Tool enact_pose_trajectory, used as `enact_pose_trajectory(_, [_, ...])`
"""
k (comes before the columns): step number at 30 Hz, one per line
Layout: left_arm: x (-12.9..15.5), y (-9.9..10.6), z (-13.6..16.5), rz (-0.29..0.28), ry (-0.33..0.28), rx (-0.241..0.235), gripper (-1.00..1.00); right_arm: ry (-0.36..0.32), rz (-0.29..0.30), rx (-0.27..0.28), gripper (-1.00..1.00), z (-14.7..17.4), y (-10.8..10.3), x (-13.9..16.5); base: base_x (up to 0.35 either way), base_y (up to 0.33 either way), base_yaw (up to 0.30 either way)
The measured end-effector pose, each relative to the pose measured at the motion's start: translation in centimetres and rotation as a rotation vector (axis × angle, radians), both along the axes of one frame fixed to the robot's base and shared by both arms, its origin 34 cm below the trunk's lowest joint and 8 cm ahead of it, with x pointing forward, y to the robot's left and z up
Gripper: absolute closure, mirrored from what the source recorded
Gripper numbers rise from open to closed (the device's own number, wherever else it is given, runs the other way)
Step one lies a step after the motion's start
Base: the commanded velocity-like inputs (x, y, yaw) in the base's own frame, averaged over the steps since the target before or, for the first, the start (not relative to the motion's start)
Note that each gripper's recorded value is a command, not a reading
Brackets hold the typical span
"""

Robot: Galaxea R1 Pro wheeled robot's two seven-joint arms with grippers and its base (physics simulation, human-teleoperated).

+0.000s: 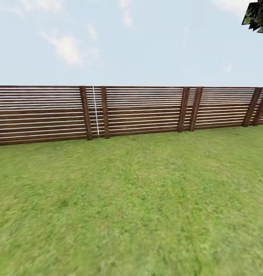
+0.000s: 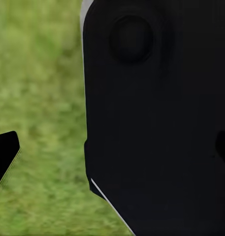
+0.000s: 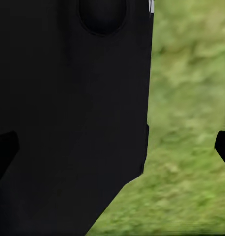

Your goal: Take the three Easter eggs out of the wicker basket on the lawn in the garden, then place them on the lawn next to a single tree (choose any tree) so that all three eggs are next to the same tree and none are left in the basket.

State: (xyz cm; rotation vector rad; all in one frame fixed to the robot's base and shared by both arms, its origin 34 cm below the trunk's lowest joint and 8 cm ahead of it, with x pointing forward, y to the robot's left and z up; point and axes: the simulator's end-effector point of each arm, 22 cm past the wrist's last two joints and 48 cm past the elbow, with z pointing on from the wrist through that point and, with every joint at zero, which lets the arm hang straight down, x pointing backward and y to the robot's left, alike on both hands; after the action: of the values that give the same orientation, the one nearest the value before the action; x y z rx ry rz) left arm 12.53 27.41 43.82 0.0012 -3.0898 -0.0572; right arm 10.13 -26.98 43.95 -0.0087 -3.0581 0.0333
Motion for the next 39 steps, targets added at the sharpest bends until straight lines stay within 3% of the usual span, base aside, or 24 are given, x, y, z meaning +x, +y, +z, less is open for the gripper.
enact_pose_trajectory(39, [-0.01,0.00,0.00,0.000,0.000,0.000,-1.00,0.000,0.000,0.002,-1.00,0.00,0.16,0.00,0.000,0.000,-0.283])
